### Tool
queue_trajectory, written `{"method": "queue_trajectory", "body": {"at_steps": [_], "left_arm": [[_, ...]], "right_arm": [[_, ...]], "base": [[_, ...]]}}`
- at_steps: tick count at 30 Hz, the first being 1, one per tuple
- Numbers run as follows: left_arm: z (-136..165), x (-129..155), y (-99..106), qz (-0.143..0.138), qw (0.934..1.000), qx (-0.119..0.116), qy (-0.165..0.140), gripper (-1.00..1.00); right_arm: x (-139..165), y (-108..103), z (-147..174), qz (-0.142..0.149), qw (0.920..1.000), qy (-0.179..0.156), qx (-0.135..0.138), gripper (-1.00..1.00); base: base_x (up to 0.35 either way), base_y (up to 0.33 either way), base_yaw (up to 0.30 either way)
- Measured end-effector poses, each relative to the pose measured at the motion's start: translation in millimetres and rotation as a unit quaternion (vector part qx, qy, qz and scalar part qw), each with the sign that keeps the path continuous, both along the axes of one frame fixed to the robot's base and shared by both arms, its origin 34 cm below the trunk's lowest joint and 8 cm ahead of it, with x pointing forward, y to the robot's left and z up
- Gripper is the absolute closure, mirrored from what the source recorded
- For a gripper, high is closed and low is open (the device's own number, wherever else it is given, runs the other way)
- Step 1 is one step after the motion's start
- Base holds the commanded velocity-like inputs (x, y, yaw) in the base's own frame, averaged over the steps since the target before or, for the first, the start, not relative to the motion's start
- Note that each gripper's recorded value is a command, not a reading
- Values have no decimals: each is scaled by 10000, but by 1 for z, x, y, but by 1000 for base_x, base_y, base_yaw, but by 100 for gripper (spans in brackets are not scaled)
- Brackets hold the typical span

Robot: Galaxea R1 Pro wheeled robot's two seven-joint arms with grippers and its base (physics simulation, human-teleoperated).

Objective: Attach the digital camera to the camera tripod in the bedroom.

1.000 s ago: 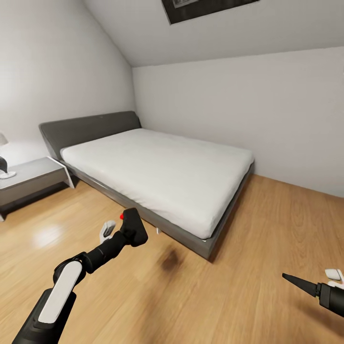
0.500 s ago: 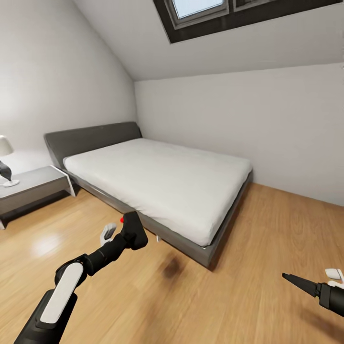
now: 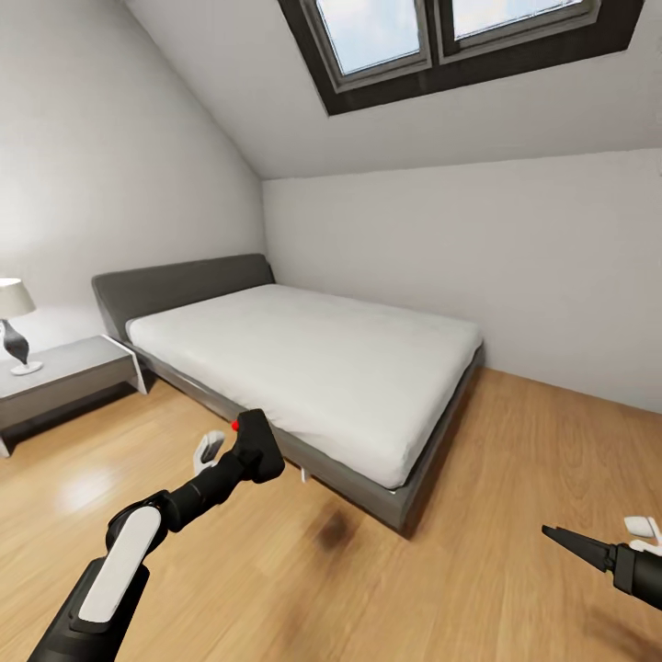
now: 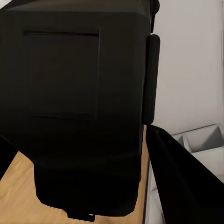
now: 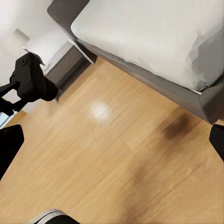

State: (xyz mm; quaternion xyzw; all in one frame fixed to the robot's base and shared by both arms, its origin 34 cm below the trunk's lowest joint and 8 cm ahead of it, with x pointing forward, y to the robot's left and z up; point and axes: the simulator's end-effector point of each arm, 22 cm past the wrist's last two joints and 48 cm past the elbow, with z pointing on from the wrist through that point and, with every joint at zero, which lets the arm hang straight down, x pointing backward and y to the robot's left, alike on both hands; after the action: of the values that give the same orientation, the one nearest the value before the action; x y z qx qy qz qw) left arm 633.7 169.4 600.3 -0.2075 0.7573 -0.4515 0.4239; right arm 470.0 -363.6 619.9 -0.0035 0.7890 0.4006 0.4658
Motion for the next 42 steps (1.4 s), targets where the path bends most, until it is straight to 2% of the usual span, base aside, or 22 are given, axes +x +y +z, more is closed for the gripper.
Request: {"method": "queue_trajectory", "body": {"at_steps": [11,24,42], "left_arm": [[24,5,3,29,10000,30,-27,100],[16,11,10,120,9991,15,416,100],[52,20,9,112,9989,-11,460,100]], "right_arm": [[4,1,24,16,10000,-57,4,-100],[12,0,53,4,10000,-44,-14,-100],[22,1,93,12,10000,-43,-10,-100]], "base": [[0,0,0],[0,0,0],[0,0,0]]}}
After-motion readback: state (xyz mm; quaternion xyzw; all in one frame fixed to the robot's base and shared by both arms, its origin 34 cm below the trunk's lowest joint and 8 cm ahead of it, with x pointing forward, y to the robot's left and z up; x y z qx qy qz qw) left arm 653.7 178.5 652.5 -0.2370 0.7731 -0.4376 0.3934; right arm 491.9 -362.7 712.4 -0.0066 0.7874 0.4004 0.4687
